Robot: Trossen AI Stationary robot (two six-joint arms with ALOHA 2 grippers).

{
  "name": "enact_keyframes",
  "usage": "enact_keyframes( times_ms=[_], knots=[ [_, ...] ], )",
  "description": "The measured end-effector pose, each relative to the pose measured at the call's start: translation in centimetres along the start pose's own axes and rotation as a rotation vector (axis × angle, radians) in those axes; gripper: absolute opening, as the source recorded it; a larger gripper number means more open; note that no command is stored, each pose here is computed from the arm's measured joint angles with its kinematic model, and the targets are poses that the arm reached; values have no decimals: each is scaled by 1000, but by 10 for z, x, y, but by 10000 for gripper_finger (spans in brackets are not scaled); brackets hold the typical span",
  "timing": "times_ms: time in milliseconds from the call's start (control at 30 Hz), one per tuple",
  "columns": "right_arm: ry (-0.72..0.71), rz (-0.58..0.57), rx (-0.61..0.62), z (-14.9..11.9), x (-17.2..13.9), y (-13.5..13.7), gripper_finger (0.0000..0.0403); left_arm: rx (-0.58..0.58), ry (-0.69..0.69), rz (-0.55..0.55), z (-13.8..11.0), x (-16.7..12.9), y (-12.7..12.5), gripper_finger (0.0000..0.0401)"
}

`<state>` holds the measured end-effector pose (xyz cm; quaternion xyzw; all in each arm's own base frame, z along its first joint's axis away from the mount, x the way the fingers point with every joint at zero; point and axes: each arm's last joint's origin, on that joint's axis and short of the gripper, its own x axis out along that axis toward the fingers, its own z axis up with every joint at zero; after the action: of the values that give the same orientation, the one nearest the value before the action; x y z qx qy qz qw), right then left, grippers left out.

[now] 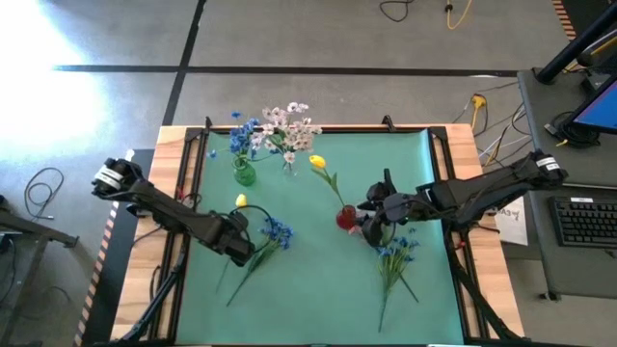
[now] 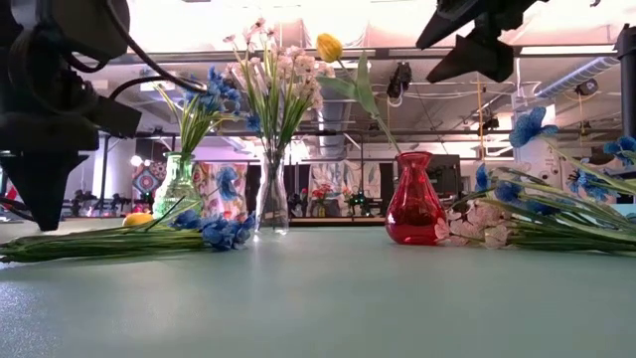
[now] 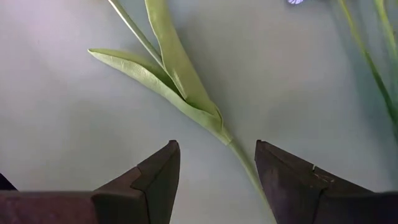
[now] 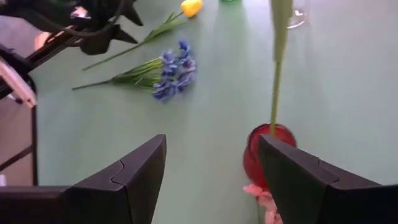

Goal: Sort flowers into vase by color
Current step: Put the left yellow flower into the red vase

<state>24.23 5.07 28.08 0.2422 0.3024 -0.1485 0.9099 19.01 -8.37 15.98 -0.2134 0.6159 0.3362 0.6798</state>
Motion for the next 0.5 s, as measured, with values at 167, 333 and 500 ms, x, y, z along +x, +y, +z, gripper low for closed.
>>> enact_keyframes(
  times_ms=[167, 333, 500],
  knots=[
    [8, 22, -14, -4, -2, 5, 244, 1, 3, 7, 0, 6, -4, 182],
    [8, 26, -18, -5, -3, 7, 244, -4, -5, -24, 2, 9, -11, 153],
    [7, 26, -17, -5, -3, 7, 244, -4, 3, -2, 1, 15, -13, 128]
  ],
)
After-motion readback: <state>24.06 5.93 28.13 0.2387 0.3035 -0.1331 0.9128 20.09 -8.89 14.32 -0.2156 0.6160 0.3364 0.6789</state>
